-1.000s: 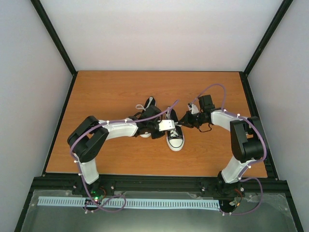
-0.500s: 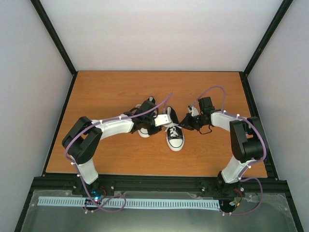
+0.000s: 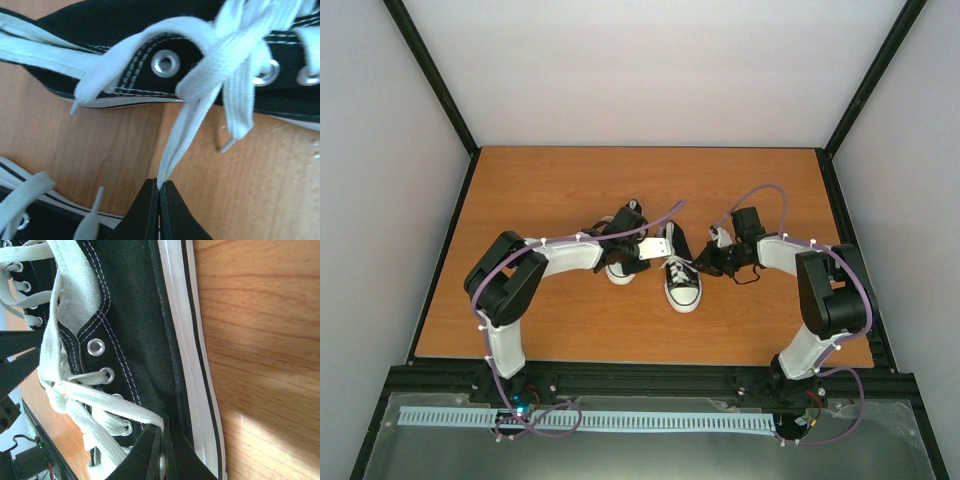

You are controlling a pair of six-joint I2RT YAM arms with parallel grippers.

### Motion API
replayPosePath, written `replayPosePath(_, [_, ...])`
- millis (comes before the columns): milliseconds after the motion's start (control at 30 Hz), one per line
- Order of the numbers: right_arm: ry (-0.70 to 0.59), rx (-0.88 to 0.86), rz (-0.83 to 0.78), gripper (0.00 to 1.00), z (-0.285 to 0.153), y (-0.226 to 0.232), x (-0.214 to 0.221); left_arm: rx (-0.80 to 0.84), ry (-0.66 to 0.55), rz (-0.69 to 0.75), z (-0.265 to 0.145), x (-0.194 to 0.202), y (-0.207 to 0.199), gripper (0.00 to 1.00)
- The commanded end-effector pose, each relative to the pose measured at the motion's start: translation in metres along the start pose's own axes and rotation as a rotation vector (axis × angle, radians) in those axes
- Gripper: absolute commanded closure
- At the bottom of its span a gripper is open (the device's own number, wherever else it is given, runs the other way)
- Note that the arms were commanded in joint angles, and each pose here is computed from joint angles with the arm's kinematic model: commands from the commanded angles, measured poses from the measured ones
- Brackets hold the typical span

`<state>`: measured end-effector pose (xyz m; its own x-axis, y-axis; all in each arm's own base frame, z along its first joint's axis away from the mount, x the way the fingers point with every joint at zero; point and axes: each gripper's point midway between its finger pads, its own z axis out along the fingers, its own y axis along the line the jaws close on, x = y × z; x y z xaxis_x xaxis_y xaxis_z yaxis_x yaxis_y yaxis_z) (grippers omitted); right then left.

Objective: Tie the shoes
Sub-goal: Tie the shoelace on the shoe.

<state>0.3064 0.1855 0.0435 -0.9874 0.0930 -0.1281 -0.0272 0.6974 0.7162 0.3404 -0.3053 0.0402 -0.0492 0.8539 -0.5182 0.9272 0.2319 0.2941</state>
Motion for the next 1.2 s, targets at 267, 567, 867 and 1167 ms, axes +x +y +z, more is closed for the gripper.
replayPosePath(267, [0.015, 0.022, -0.005, 0.97, 0.0, -0.005, 0.006, -0.107, -0.017, 0.063, -0.001, -0.007, 0.036, 0.99])
replayPosePath(567, [0.033, 0.022, 0.004, 0.97, 0.006, -0.011, 0.014, -0.114, -0.041, 0.058, 0.005, -0.009, 0.049, 0.99])
replayPosePath(867, [0.053, 0.021, -0.006, 0.96, 0.008, -0.014, 0.017, -0.043, -0.06, 0.065, -0.004, -0.021, 0.038, 0.99])
replayPosePath(1167, [0.017, 0.084, -0.157, 0.61, -0.025, 0.015, -0.018, 0.133, -0.127, 0.037, -0.031, -0.044, -0.008, 0.99])
